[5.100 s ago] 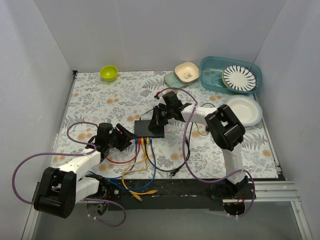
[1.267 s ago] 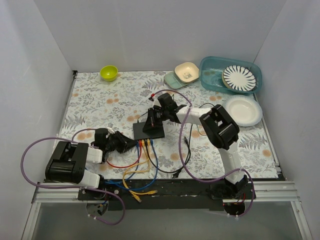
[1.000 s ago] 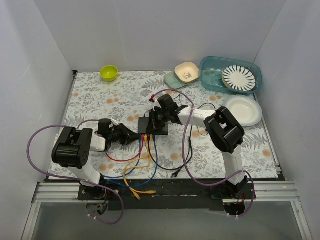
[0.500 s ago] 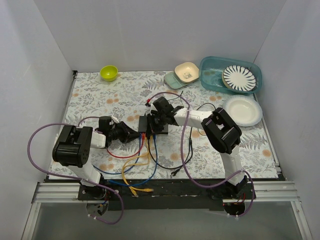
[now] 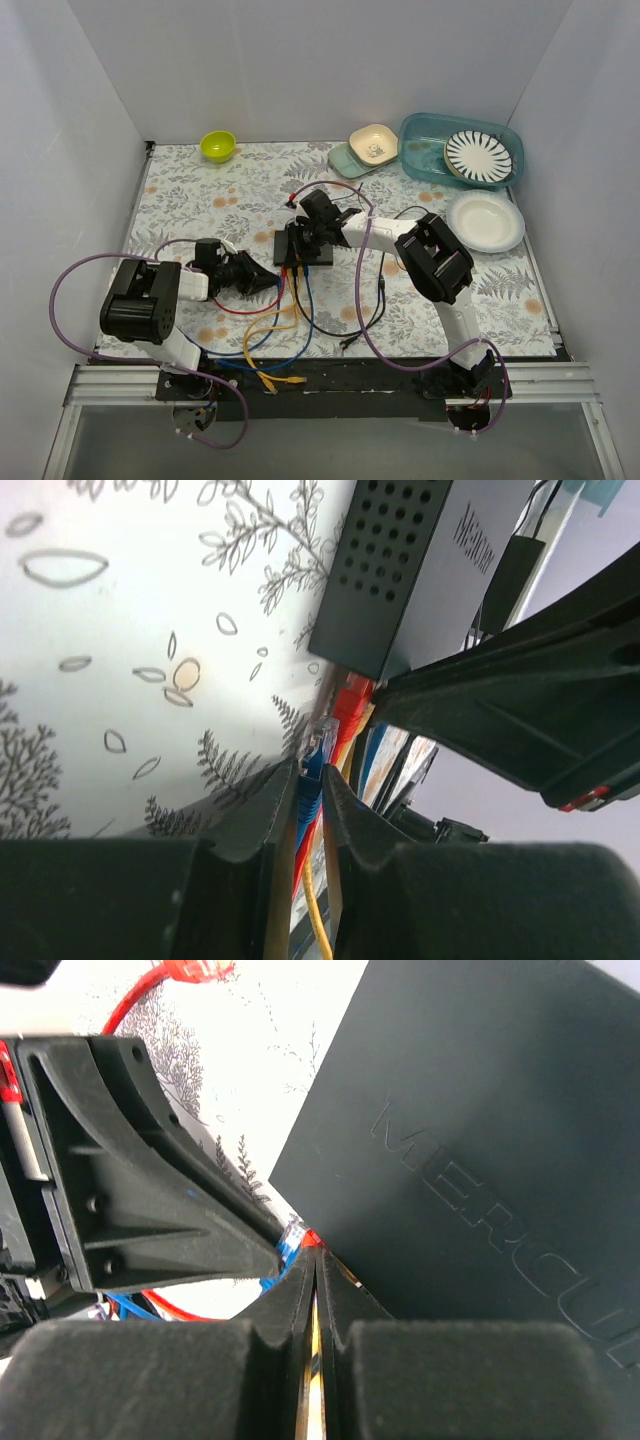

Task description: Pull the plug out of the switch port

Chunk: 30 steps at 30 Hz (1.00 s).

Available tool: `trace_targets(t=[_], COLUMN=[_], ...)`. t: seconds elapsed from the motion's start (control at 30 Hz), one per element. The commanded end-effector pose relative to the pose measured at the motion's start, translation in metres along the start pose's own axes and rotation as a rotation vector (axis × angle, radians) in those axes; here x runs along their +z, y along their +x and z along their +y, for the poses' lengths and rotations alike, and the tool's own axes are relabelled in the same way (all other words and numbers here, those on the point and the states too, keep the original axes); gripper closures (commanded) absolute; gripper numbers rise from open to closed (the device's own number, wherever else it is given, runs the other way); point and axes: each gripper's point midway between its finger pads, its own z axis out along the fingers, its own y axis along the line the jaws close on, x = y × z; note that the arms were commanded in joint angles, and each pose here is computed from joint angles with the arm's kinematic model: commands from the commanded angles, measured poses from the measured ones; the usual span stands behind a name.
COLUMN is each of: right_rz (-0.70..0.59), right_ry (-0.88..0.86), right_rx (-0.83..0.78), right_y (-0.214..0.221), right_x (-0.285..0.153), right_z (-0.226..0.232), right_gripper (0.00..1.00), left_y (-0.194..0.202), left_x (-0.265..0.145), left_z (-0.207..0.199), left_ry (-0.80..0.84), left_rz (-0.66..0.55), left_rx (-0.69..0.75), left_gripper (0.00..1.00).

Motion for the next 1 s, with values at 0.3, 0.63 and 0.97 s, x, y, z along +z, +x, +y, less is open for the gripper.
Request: trace_targets(t=[0.3, 0.63, 0.97], right_rz=[-0.123, -0.181, -0.217], right_ry=[0.098, 0.061, 0.06], right_rx=[-0.021, -0.086, 0.096], right_y=[-0.017, -0.033, -0.075], right_x=[-0.021, -0.047, -0.04], right_z=[-0.015, 0.009, -0.036], right_gripper=[0.93, 0.86, 0.85], left_y=[-0.058, -0.092, -0.073], left_x=[-0.069, -0.096, -0.069], left_z=[0.017, 0.029, -0.072], left_ry=[-0.381, -0.408, 0.087], left_rz=[-0.317, -0.416, -0.303], left_rx=[-0.025, -0.102, 0.029], left_gripper=[1.0, 0.52, 0.43])
